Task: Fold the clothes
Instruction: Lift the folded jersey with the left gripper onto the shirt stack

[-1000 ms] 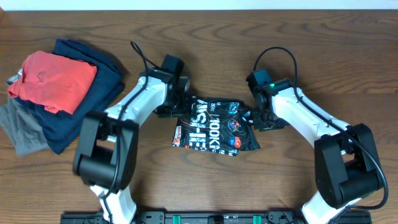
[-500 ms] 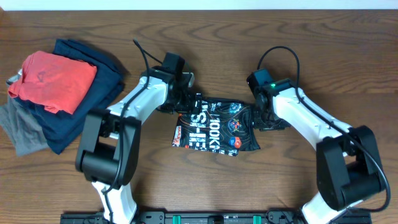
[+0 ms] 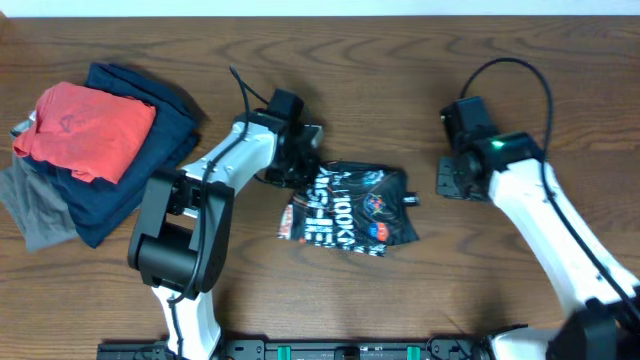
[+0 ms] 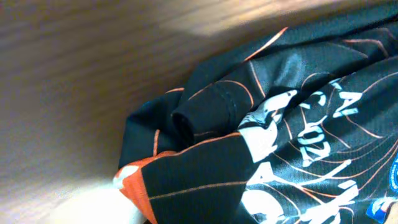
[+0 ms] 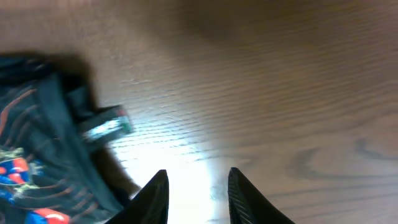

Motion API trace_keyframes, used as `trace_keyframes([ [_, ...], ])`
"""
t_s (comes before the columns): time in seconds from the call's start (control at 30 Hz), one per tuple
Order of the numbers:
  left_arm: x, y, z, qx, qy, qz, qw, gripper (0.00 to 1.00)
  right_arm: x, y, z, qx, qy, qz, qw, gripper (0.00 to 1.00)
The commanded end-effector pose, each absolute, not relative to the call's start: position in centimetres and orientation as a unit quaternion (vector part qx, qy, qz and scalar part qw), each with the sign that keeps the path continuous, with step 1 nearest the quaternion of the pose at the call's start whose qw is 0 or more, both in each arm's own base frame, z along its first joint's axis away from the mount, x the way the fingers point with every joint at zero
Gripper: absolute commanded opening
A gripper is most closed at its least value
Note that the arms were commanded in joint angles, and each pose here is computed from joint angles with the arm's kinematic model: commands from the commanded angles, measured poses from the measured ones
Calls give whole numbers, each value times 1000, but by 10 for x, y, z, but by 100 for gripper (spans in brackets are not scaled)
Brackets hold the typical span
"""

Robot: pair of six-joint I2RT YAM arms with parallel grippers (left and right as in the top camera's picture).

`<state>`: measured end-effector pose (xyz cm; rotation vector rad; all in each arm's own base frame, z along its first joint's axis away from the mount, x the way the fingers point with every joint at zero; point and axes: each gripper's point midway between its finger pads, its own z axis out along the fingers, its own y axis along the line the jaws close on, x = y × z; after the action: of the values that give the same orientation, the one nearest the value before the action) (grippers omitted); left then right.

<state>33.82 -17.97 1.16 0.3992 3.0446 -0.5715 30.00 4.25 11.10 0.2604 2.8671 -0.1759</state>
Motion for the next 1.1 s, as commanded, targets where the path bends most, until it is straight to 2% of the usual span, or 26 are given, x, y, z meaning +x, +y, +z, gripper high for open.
trace_keyframes([
  [0.0, 383, -126, 59, 100, 986, -101, 90, 6, 298, 27, 133, 118, 978, -57, 160, 31],
  [0.27, 449, 8, 188, -12, 960, -15, 280, 6, 289, 12, 166, 134, 968, -46, 206, 34],
  [0.43, 461, 97, 232, -91, 927, 38, 361, 6, 285, 11, 168, 127, 969, -47, 206, 34],
  [0.7, 425, 228, 214, -277, 893, 65, 349, 6, 285, 11, 168, 126, 969, -48, 206, 34],
  [0.9, 399, 270, 180, -362, 878, 51, 310, 7, 288, 11, 169, 119, 969, -48, 211, 36],
  [0.93, 398, 272, 175, -370, 877, 40, 305, 13, 288, 11, 169, 119, 969, -48, 211, 37],
  [1.0, 396, 273, 170, -378, 875, 14, 303, 49, 288, 11, 169, 119, 969, -48, 212, 39],
  [1.03, 394, 275, 170, -381, 873, 11, 304, 62, 289, 12, 170, 119, 969, -47, 213, 40],
  [1.07, 392, 277, 171, -387, 870, 11, 304, 68, 289, 11, 170, 119, 969, -47, 213, 41],
])
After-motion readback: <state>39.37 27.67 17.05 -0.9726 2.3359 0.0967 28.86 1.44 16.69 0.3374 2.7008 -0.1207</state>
